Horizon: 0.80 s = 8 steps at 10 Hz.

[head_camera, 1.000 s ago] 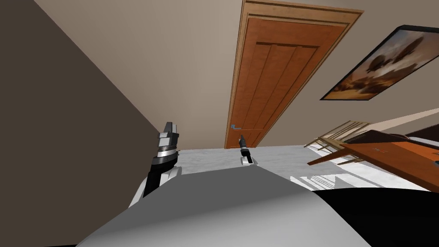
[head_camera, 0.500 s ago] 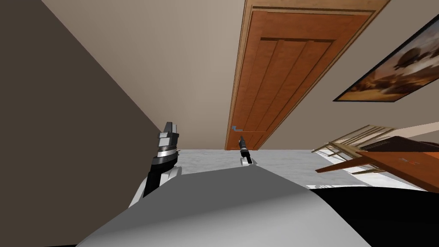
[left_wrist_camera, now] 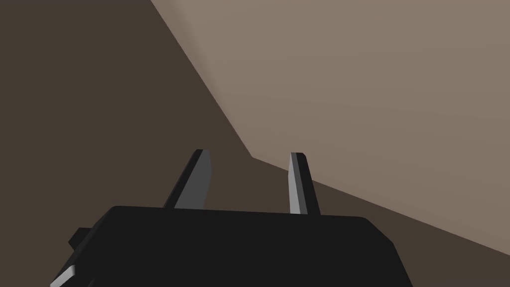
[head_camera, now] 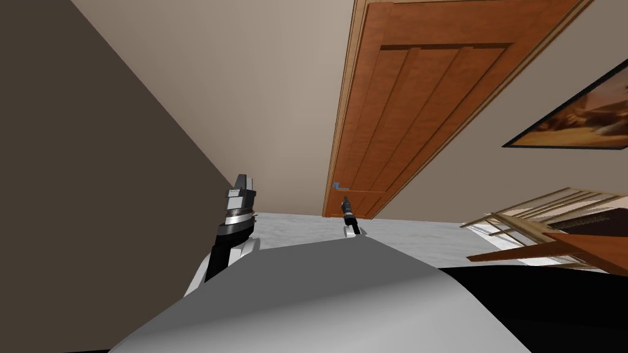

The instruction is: Pull the door open

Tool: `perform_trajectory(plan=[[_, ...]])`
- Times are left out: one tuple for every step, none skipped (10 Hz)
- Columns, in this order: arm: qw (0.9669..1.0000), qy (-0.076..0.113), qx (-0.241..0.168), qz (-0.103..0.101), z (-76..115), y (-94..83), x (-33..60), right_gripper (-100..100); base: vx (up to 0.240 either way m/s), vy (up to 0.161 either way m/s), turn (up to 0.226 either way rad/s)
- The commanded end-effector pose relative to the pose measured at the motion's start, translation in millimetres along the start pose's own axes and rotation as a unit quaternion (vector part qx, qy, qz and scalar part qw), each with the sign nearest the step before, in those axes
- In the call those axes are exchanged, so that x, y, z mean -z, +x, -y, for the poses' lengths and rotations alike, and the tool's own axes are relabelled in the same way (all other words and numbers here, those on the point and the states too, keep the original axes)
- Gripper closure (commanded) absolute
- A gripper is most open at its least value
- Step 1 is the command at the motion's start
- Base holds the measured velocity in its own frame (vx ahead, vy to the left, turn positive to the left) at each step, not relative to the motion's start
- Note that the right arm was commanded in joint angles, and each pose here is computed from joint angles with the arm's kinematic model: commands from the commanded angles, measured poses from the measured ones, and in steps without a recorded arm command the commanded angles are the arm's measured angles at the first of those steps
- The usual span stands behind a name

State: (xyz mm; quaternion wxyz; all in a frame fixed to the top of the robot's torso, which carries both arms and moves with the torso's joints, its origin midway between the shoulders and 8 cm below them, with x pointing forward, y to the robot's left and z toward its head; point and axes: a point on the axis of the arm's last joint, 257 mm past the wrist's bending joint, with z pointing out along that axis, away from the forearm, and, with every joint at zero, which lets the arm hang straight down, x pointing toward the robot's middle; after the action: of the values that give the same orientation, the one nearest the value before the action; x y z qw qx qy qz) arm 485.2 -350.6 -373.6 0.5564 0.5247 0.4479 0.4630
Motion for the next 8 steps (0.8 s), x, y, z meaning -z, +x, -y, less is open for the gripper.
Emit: perform_trajectory(plan=[[0.9999, 0.01, -0.003, 0.003, 7.5, -0.3, 2.0, -100, 0.074, -0.086, 0.095], [0.9999, 0.013, -0.004, 0.003, 9.8, -0.6, 2.5, -100, 0.058, -0.068, 0.057], [0.9998, 0.017, -0.005, 0.004, 13.6, -0.9, 3.4, -100, 0.051, -0.054, 0.064], [0.9997, 0.023, -0.007, 0.006, 18.1, -1.2, 4.6, -100, 0.046, -0.061, 0.086], [0.9998, 0.019, -0.006, 0.005, 14.8, -1.0, 3.7, -100, 0.019, -0.03, 0.02], [0.9997, 0.021, -0.006, 0.014, 16.9, -17.9, 8.6, -100, 0.105, 0.031, 0.107], [0.9996, 0.021, -0.006, 0.016, 17.3, -23.2, 10.2, -100, 0.153, 0.036, 0.113], [0.9996, 0.021, -0.006, 0.016, 17.3, -23.2, 10.2, -100, 0.114, 0.013, 0.019]])
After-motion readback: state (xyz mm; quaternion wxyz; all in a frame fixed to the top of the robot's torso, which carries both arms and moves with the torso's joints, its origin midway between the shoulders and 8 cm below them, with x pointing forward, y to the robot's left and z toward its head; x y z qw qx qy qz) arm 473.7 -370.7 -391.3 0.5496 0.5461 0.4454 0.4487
